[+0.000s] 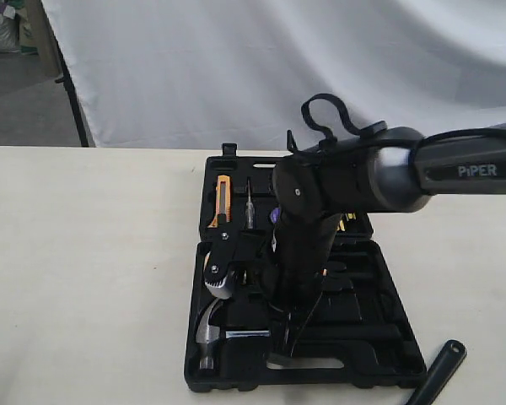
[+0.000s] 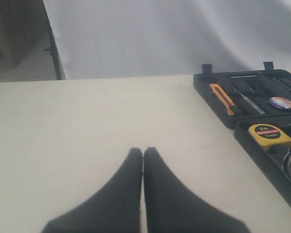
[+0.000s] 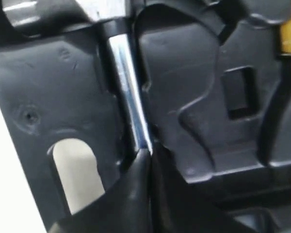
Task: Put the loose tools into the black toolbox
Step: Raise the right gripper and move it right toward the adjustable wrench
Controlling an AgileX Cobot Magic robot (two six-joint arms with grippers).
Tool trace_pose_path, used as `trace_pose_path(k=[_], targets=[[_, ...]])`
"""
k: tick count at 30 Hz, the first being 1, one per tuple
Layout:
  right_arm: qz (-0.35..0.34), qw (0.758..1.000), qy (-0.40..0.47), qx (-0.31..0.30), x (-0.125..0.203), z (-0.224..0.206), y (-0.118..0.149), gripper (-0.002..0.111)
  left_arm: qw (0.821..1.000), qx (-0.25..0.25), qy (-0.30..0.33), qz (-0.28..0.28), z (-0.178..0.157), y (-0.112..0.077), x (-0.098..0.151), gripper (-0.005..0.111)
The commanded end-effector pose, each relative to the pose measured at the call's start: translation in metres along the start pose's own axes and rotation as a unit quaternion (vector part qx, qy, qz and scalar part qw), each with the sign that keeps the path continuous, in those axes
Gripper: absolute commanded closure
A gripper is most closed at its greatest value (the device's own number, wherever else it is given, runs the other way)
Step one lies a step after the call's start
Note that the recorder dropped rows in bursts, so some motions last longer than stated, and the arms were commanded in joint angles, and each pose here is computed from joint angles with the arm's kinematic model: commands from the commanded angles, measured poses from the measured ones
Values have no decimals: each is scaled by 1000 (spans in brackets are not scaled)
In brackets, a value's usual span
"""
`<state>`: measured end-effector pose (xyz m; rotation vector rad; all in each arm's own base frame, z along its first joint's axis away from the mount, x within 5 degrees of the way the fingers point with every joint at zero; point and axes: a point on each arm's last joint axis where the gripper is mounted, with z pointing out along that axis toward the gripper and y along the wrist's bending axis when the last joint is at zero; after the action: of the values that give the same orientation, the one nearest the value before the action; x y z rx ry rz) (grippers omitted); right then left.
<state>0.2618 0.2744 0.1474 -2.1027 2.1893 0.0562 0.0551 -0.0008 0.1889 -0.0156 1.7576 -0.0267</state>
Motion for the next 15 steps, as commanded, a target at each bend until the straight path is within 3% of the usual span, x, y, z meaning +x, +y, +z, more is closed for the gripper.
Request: trace_pose_path(k=[1,9,15], targets=[[18,1000,-13,-2,0,-3,-1,108,1000,0,-2,-2,0,0,0,106],[9,1000,-14,6,10,-51,8,108,1000,0,-2,-2,0,0,0,106],[7,999,20,-27,25,-85,24,108,1000,0,-2,-2,0,0,0,106]])
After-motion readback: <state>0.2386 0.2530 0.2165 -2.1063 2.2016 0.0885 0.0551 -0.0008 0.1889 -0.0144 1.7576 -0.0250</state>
